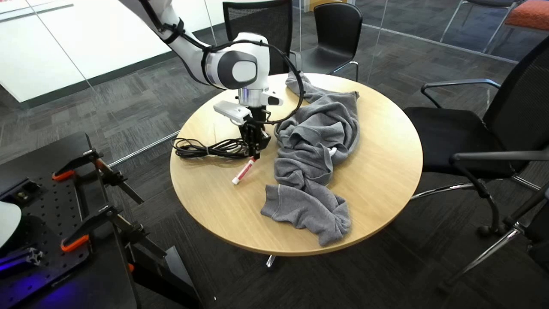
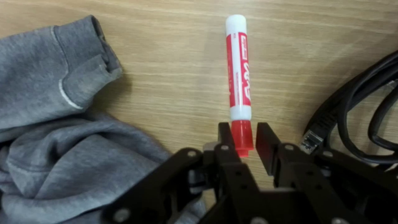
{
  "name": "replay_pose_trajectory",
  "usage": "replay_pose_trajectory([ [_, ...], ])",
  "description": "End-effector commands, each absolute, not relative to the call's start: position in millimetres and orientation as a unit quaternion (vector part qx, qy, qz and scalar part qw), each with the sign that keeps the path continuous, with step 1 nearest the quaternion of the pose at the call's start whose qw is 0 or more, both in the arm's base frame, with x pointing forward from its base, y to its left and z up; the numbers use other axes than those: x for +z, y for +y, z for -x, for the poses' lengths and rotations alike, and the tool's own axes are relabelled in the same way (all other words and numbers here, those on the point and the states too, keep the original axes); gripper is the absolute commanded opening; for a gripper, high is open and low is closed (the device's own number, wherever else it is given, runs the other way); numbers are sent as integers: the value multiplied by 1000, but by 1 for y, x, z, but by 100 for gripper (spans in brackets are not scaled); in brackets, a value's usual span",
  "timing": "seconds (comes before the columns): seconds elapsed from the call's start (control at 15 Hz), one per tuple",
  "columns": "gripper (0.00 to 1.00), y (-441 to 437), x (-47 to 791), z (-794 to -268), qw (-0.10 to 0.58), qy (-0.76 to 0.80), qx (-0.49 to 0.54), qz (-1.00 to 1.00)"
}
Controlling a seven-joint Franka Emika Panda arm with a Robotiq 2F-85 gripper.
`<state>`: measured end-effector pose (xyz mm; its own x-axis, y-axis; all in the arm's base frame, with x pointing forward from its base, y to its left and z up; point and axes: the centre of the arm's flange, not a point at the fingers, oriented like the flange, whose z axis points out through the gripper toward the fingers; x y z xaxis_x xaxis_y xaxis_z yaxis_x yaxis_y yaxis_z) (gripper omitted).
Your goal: Pick up the pen from the mug cup and put it on the table.
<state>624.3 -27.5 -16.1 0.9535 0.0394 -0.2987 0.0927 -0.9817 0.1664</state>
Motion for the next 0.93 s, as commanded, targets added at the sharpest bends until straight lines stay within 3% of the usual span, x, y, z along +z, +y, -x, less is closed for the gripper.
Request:
replay_pose_trajectory([
  [0.0, 59, -29, -19, -635, 80, 36, -157, -984],
  [0.33, 98, -27, -10, -628, 83, 33, -145, -985],
  [0.87, 100, -23, 43, -598, 90, 26, -89, -992],
])
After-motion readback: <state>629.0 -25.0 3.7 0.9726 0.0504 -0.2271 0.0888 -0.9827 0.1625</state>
